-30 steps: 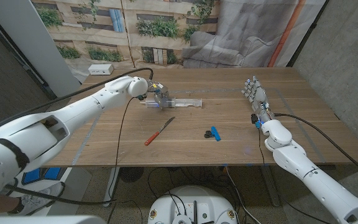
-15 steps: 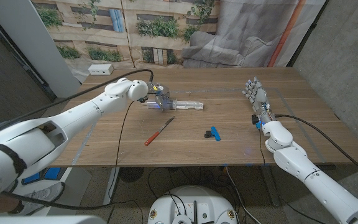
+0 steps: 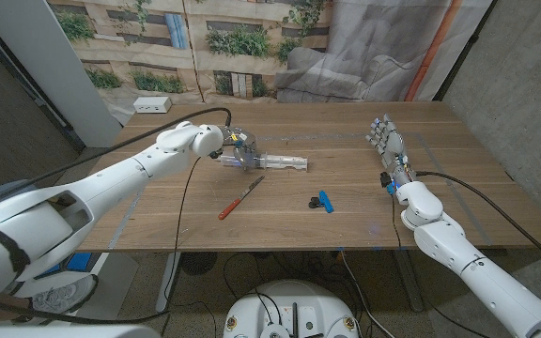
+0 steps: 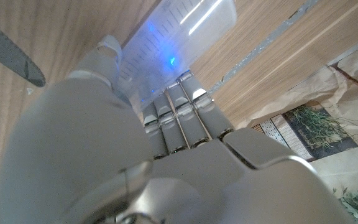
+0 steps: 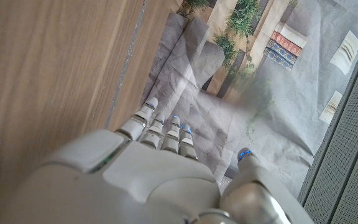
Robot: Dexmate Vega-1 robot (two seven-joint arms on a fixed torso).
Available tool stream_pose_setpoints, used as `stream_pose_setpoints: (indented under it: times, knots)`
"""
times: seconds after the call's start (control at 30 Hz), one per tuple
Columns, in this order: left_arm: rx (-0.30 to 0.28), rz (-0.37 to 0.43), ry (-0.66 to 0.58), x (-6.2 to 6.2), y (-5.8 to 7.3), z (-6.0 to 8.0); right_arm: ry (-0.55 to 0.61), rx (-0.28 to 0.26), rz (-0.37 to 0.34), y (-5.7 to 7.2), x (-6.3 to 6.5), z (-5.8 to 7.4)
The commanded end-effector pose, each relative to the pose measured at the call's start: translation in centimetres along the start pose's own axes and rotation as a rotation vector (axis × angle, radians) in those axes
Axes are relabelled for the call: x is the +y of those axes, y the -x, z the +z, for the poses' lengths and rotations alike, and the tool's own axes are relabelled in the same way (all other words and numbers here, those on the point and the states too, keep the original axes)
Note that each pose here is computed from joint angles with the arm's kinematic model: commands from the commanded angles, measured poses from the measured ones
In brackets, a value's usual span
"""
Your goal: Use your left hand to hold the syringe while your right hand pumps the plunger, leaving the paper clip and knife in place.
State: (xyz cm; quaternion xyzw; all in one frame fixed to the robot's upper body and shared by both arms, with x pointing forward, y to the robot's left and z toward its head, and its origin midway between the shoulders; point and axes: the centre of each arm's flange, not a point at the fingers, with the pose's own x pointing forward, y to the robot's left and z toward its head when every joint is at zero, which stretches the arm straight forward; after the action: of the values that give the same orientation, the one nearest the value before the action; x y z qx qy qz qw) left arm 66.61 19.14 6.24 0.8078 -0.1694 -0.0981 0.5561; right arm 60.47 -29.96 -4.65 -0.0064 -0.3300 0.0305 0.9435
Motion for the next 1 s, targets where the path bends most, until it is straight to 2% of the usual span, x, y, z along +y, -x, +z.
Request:
stream_pose_setpoints:
  times: [0.03, 0.3, 0.6, 0.73, 1.0]
  knots:
    - [0.056, 0.096, -0.02, 2.1, 1.8, -0.5, 0.019, -0.005, 0.01, -0.4, 0.2, 0.7]
    - [0.057, 0.157, -0.01, 3.6, 2.0, -0.7, 0.03, -0.007, 0.012, -0.6, 0.2, 0.9]
    - [0.036, 0.201, 0.052, 4.6, 2.1, 0.0, 0.087, -0.01, 0.007, -0.4, -0.2, 1.7]
    - [0.036, 0.236, 0.098, 4.8, 2.5, 0.5, 0.125, -0.013, 0.004, 0.0, -0.5, 2.2]
    - [0.071, 0.269, 0.168, 4.8, 3.4, 1.5, 0.184, -0.028, -0.025, 0.9, -0.7, 3.2]
